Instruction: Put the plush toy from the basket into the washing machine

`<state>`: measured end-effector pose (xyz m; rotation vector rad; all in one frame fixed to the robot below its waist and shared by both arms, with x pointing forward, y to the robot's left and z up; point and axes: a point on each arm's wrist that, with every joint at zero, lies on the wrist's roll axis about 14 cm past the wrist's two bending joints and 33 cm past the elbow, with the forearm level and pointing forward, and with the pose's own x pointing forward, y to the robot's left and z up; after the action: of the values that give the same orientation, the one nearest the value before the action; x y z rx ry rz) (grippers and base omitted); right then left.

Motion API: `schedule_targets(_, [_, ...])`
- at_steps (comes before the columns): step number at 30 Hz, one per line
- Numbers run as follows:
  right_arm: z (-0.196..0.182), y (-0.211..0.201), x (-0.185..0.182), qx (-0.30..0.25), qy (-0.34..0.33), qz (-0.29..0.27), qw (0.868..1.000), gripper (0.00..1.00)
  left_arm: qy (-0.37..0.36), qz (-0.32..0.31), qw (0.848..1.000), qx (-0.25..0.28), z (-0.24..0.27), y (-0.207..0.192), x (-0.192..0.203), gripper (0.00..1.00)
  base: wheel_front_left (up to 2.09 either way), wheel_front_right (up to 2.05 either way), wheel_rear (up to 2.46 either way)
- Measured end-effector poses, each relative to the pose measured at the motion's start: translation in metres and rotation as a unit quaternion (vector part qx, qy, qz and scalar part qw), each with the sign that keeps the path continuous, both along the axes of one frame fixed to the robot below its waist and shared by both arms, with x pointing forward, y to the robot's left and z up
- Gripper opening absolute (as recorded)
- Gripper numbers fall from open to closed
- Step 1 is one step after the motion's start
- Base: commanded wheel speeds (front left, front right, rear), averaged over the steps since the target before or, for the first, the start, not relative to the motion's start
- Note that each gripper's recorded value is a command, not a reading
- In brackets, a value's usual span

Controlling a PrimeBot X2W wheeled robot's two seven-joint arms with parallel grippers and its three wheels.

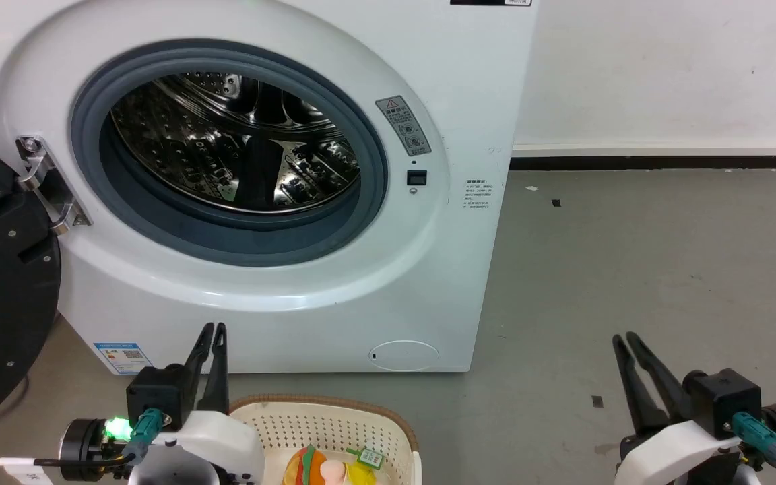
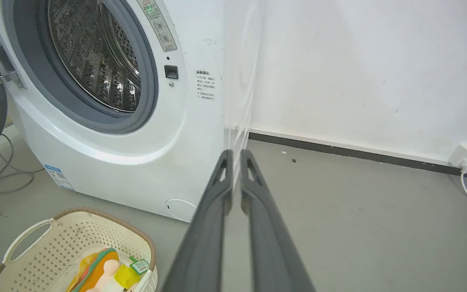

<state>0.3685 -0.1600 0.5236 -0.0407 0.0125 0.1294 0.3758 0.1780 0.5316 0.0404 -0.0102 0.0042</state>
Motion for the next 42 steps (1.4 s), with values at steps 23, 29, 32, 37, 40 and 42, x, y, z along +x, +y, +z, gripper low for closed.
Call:
schedule_targets(23, [0.000, -0.005, 0.001, 0.022, -0.008, -0.007, 1.000, 1.00, 0.007, -0.016, 1.000, -0.015, -0.011, -0.012, 0.002, 1.00, 0.00, 0.00, 0.00])
schedule_targets(29, [-0.002, -0.007, 0.002, 0.031, -0.009, -0.010, 0.999, 1.00, 0.021, -0.023, 0.999, -0.021, -0.022, -0.018, 0.003, 1.00, 0.00, 0.00, 0.00])
schedule_targets(32, [-0.004, -0.007, 0.002, 0.031, -0.007, -0.010, 0.999, 1.00, 0.033, -0.026, 0.999, -0.024, -0.031, -0.020, 0.004, 1.00, 0.00, 0.00, 0.00])
schedule_targets(37, [-0.007, -0.008, 0.003, 0.036, -0.005, -0.013, 0.999, 1.00, 0.056, -0.033, 0.998, -0.026, -0.048, -0.025, 0.006, 1.00, 0.00, 0.00, 0.00])
schedule_targets(40, [-0.010, -0.009, 0.004, 0.041, -0.003, -0.014, 0.999, 1.00, 0.071, -0.037, 0.996, -0.031, -0.057, -0.029, 0.008, 1.00, 0.00, 0.00, 0.00])
schedule_targets(42, [-0.012, -0.009, 0.005, 0.044, -0.001, -0.014, 0.999, 1.00, 0.082, -0.041, 0.995, -0.033, -0.064, -0.031, 0.010, 1.00, 0.00, 0.00, 0.00])
